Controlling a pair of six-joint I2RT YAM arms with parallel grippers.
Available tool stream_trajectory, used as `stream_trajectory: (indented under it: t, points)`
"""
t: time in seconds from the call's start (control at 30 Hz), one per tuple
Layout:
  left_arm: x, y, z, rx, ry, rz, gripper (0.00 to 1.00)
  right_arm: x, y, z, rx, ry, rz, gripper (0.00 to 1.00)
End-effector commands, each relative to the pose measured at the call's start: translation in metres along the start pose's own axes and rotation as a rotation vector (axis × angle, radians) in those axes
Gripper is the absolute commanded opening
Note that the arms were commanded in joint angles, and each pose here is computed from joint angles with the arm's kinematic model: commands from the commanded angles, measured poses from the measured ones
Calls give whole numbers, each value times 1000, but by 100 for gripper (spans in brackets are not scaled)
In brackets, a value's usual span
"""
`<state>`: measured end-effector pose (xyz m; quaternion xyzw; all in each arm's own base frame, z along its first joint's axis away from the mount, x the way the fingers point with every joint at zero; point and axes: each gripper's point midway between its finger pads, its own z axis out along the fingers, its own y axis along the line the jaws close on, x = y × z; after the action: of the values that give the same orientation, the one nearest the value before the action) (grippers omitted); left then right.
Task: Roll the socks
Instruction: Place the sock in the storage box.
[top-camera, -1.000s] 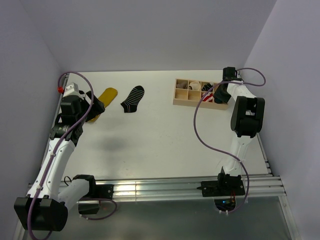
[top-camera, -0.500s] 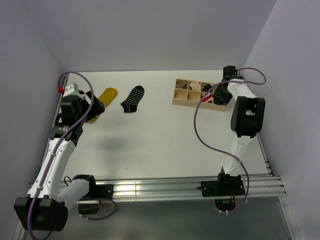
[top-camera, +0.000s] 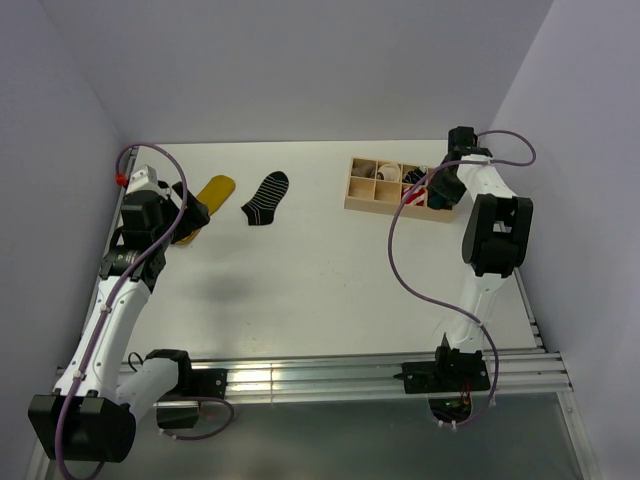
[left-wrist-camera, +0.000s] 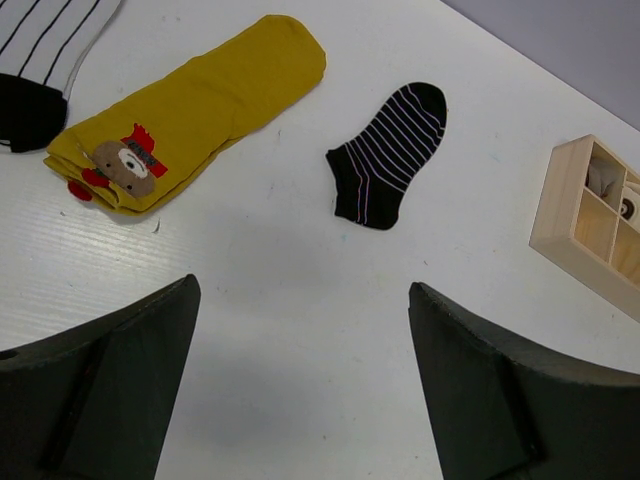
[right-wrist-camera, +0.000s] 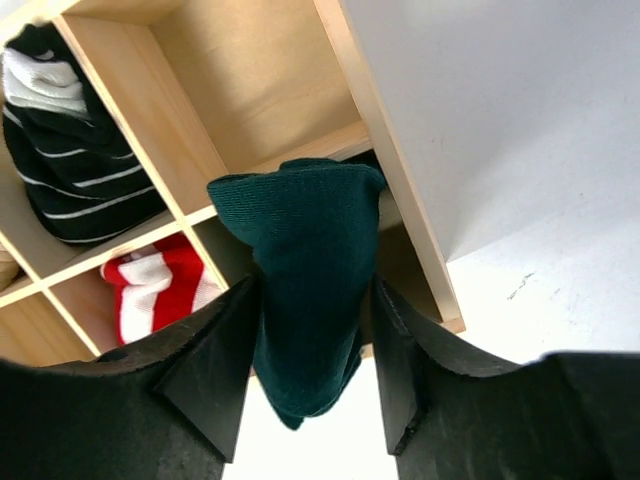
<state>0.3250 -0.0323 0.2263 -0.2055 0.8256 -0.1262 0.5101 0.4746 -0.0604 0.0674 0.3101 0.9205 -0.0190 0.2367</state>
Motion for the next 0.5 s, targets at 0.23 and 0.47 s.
stream_trajectory:
  t: [0.23, 0.47]
  points:
    - [-4, -3, -2, 28, -16, 4, 91, 1, -4, 0, -4, -7, 17, 18]
    - [-3, -4, -1, 32, -14, 3, 90, 34, -16, 24, 15, 86, 9, 0]
